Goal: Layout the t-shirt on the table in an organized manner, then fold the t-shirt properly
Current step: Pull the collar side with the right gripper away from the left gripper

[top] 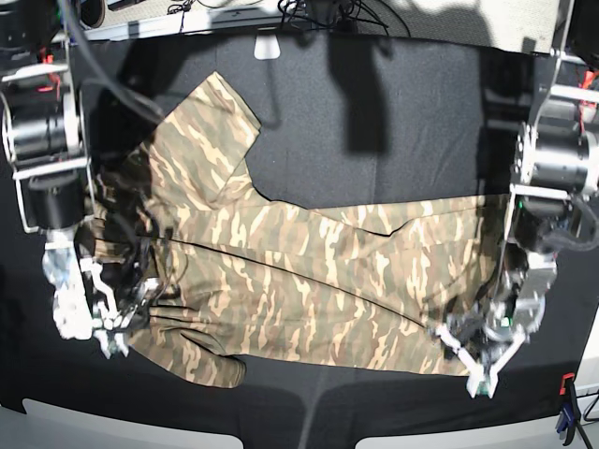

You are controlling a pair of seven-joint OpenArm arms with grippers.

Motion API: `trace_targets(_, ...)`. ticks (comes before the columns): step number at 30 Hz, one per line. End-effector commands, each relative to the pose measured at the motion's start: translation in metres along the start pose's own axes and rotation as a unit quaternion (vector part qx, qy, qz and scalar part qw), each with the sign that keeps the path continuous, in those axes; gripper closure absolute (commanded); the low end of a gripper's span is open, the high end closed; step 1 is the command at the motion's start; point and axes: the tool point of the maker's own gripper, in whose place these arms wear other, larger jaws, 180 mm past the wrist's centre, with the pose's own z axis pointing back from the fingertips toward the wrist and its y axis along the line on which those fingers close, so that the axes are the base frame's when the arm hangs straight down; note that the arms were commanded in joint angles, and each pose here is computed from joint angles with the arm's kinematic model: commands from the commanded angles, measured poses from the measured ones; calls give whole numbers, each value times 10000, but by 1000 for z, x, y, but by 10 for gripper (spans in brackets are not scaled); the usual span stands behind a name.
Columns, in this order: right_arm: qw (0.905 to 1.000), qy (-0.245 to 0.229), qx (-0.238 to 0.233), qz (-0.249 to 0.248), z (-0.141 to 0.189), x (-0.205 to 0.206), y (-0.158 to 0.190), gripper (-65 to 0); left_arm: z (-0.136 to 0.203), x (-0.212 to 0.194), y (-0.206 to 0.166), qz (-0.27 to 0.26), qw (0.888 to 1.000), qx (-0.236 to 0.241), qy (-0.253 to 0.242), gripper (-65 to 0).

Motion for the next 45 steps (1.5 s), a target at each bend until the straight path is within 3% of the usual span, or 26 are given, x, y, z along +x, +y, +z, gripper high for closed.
trace_targets(1,9994,-326,-90,-83,15,25,-11,-289,1,33,6,18,9991,50,-409,-232)
trace_targets(5,9990,-440,-24,-111,16,30,-10,-289,2,27,5,21,9991,47,-428,-232)
trace_targets(14,9944,-602,721,-480,20,38,14,-289,2,44,7,7,9981,57,-618,-232)
trace_targets(17,9860,-837,1316,-588,28,48,28,-289,2,46,7,5,9980,60,-629,-232)
trace_targets(21,9641,-1189,2237,-792,44,62,47,-289,2,45,7,7,9980,58,-626,-232)
trace_targets(23,9581,-1256,2439,-818,48,63,51,-289,2,45,7,7,9980,60,-626,-232)
trace_targets(29,9763,-867,1812,-809,24,36,35,-289,2,45,7,7,9980,58,-624,-232)
trace_targets(35,9768,-917,1738,-847,11,24,40,-283,2,45,7,7,9980,60,-624,-232)
trace_targets(42,9763,-1027,1699,-868,14,29,35,-20,2,45,7,7,9980,56,-626,-232)
trace_targets(45,9796,-1114,1476,-790,17,32,22,0,2,45,7,3,9981,58,-621,-232)
